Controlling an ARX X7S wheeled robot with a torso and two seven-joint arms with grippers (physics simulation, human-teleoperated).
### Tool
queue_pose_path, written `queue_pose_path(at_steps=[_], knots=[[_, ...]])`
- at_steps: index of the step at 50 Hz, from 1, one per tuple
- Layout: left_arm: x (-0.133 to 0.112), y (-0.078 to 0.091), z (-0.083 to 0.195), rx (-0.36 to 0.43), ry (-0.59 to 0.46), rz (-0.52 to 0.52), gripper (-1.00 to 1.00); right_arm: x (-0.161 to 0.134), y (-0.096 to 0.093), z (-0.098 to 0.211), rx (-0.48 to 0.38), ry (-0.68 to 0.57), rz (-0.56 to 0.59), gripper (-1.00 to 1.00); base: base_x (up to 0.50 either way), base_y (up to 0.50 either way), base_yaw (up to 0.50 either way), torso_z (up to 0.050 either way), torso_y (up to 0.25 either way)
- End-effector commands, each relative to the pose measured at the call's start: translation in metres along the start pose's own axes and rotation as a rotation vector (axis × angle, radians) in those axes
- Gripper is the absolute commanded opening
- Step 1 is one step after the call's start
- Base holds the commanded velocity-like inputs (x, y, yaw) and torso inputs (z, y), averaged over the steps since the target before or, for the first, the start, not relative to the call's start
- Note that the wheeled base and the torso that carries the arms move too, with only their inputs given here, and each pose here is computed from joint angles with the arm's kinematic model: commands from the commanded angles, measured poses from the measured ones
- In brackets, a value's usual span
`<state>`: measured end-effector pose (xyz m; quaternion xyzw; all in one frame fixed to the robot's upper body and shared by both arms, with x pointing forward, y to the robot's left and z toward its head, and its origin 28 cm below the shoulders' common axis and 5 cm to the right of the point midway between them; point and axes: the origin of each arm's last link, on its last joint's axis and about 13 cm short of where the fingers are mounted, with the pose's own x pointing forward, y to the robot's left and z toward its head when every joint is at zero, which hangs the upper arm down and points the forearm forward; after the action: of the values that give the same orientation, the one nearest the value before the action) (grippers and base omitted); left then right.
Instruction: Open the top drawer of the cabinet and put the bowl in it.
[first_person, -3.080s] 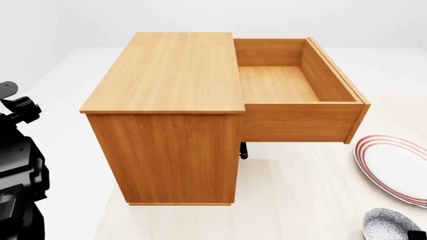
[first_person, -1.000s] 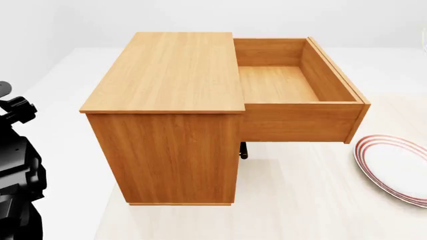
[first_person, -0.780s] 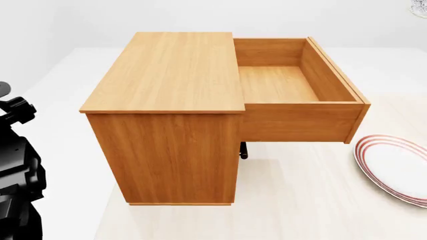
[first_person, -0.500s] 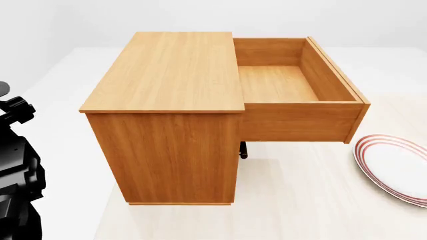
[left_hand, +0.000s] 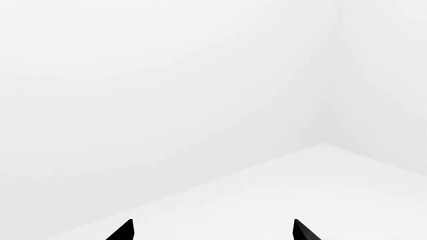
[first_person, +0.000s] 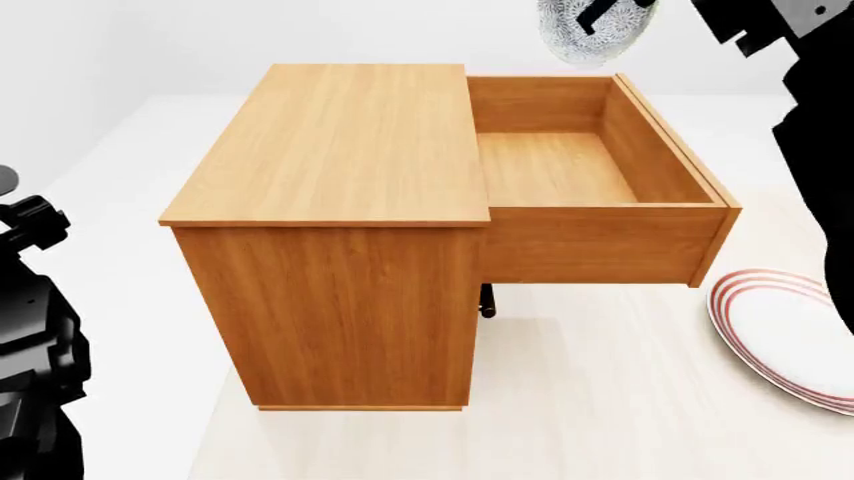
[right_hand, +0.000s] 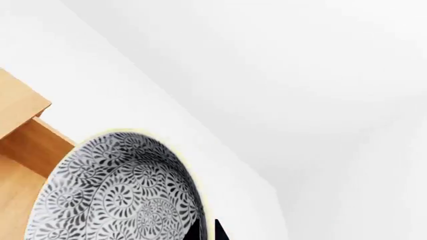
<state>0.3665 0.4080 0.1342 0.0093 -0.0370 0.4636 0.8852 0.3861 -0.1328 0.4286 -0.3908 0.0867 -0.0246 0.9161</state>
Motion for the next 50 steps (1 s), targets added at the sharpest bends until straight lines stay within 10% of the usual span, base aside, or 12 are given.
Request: queue_pose_path(at_steps=[1, 23, 50], knots=[[-0.001, 0.000, -0.002, -0.001, 0.003, 0.000, 1.00, 0.012, 0.023, 0.002, -0.087, 0.045, 0.064, -1.00, 0.00, 0.00, 0.00, 0.000, 0.000], [-0.002, 0.003, -0.006, 0.002, 0.011, 0.003, 1.00, 0.027, 0.059, -0.008, -0.132, 0.133, 0.197, -1.00, 0.00, 0.00, 0.00, 0.000, 0.000], [-0.002, 0.005, -0.009, 0.003, 0.016, 0.008, 1.00, 0.036, 0.074, -0.035, 0.115, 0.187, 0.283, -1.00, 0.00, 0.00, 0.00, 0.000, 0.000]])
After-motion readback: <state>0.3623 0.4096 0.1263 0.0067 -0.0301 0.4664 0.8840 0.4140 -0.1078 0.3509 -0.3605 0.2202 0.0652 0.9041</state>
